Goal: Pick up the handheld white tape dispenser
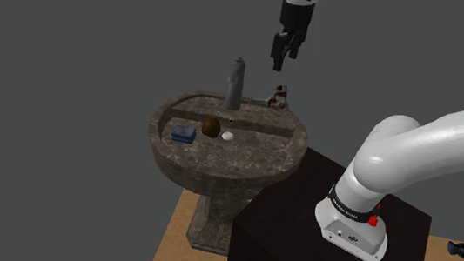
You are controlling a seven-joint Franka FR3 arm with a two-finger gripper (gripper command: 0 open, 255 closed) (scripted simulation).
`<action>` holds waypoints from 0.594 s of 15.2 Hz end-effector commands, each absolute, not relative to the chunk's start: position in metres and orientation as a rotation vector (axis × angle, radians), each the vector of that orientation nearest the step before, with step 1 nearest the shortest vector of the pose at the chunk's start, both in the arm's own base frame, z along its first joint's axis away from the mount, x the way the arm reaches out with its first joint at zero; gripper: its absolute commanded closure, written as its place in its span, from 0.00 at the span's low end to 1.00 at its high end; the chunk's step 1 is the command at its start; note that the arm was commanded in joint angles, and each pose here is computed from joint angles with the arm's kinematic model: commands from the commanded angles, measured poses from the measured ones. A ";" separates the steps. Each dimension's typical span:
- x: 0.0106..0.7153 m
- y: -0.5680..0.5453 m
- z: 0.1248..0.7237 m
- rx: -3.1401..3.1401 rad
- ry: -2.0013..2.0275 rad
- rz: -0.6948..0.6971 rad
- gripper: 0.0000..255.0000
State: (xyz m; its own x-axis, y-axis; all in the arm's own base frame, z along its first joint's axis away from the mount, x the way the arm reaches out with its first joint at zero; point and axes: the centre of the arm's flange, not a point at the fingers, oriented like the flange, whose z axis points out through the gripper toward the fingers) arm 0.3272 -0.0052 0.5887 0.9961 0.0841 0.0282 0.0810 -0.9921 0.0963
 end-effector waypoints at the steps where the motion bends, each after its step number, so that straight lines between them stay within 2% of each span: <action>1: 0.327 -0.005 0.589 3.043 0.126 0.049 0.00; 9: 0.362 -0.071 0.515 3.037 0.224 0.092 0.00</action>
